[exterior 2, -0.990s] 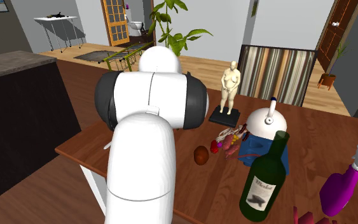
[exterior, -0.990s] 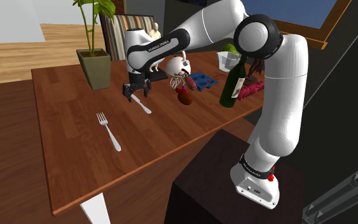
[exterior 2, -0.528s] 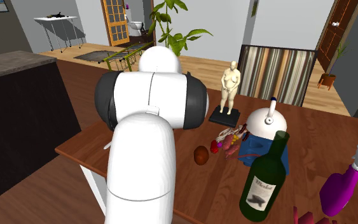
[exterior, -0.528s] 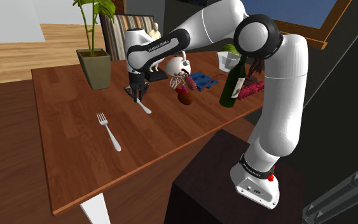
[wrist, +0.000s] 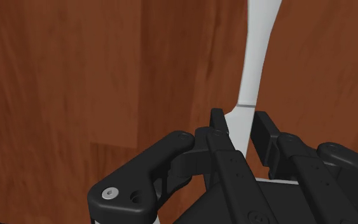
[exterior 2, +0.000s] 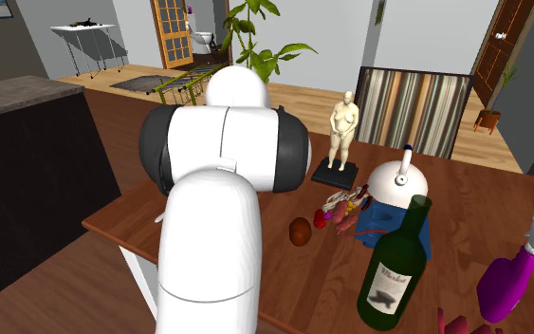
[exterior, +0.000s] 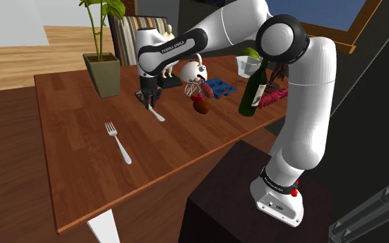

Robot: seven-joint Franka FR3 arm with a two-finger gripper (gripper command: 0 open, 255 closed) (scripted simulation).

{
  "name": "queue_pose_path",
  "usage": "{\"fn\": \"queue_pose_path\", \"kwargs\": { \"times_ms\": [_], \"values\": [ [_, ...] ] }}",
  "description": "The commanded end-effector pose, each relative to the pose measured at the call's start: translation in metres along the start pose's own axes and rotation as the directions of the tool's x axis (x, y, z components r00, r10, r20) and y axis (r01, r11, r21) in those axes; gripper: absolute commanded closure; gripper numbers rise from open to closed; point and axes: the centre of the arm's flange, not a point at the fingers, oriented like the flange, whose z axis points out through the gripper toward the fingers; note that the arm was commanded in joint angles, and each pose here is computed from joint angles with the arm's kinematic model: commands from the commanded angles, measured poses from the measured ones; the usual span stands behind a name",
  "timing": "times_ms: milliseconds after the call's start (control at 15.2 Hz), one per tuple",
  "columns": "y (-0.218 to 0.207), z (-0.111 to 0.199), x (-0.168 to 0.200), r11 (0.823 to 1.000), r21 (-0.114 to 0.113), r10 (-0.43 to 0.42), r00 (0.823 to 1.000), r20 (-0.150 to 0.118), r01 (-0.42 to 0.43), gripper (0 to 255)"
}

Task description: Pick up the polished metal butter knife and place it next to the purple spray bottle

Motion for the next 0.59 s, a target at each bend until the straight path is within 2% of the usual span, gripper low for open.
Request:
{"fn": "queue_pose_path", "kwargs": {
  "times_ms": [0,528],
  "values": [
    [0.000,-0.010,0.000,1.000,0.000,0.000,1.000,0.000,0.000,255],
    [0.001,-0.052,0.000,1.000,0.000,0.000,1.000,0.000,0.000,255]
  ]
}}
